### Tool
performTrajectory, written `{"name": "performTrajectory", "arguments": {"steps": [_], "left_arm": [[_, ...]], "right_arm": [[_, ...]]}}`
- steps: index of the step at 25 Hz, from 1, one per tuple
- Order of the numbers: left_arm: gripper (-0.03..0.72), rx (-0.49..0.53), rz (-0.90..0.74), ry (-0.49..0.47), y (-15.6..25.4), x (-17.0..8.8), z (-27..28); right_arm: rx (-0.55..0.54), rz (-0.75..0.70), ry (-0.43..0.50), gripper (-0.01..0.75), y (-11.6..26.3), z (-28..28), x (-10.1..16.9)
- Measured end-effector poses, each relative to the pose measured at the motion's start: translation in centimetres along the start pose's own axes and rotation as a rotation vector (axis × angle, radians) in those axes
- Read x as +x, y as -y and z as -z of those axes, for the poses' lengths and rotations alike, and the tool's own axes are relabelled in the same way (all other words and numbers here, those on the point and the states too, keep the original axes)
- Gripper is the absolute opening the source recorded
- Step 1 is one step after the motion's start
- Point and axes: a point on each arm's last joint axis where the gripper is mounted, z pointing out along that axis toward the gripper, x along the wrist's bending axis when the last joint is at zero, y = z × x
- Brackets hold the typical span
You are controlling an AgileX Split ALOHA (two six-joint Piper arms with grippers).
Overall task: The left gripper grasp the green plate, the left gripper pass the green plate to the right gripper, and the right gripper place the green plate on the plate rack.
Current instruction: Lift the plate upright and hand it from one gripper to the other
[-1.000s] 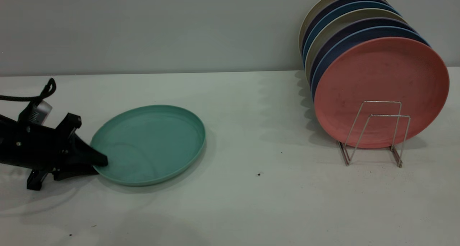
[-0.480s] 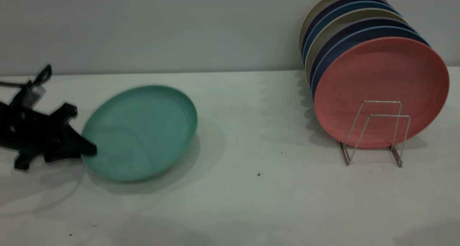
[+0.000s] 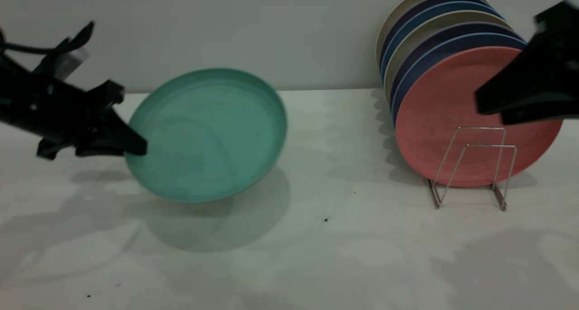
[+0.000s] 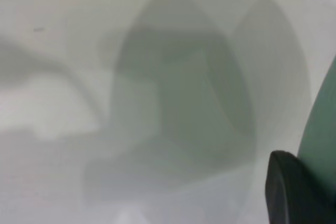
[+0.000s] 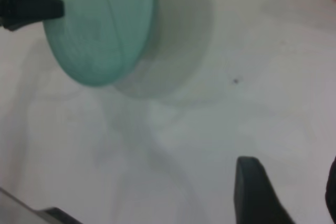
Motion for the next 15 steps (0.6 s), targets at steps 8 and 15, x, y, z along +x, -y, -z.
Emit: {"name": "performTrajectory", "arguments": {"steps": [8, 15], "left_arm": [[0.018, 0.066, -0.118, 0.058, 0.9, -5.8, -1.1], [0.018, 0.145, -0.198, 0.107, 2.9, -9.6, -3.1]], "right_arm": [[0.001, -0.063, -0.11, 0.349, 0.8, -4.2, -2.0], [0.004, -0.079, -0.146, 0.349, 1.3, -5.7, -2.9]]}}
